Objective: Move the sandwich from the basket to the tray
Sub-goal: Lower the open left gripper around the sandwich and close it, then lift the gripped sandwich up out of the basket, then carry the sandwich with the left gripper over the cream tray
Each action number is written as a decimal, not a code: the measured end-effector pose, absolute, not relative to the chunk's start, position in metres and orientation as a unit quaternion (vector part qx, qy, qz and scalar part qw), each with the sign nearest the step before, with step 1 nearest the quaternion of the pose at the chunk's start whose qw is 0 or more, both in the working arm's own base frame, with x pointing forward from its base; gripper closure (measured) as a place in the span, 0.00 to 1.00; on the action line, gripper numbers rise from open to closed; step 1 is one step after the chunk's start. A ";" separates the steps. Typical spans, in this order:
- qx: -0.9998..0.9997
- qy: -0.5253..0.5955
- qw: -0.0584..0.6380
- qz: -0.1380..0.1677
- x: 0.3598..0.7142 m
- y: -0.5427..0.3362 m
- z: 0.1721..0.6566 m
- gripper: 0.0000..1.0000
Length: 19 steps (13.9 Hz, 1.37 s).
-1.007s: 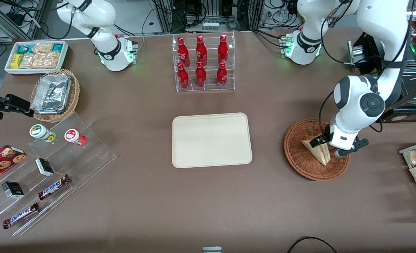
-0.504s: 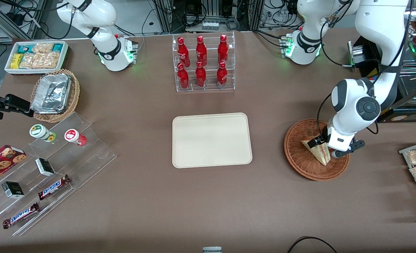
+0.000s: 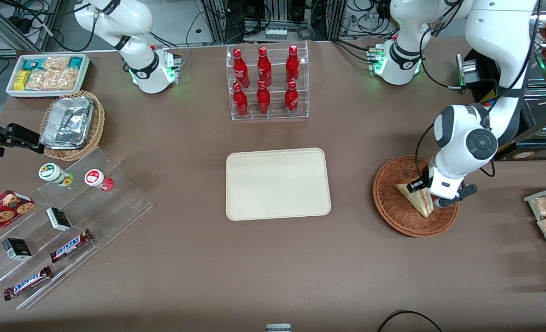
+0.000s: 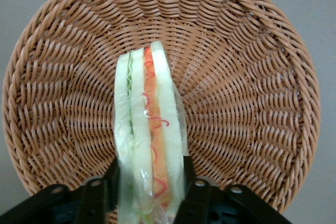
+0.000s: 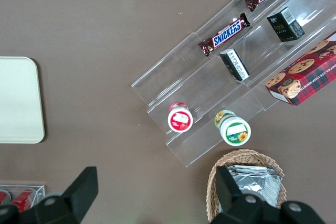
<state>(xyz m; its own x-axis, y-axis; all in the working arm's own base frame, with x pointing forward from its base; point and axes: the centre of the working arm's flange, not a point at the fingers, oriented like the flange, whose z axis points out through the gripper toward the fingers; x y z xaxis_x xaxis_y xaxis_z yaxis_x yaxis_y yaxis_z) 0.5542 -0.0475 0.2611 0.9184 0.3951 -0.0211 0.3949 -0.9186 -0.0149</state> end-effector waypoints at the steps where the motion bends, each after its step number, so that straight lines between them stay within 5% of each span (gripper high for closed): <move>1: -0.979 -0.202 0.005 0.012 0.554 -0.048 0.261 0.65; 6: -0.981 -0.195 0.012 0.010 0.558 -0.047 0.274 0.76; 9: -0.984 -0.171 0.036 0.024 0.572 -0.056 0.323 0.85; 15: -0.996 -0.076 0.045 0.027 0.592 -0.138 0.451 0.85; 19: -0.999 -0.024 0.009 0.024 0.572 -0.238 0.471 0.85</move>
<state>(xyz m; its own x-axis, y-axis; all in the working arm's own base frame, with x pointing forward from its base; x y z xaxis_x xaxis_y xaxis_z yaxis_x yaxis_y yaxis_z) 0.5723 -0.2380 0.4709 0.9977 0.0489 -0.0469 0.0480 -0.9986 -0.0201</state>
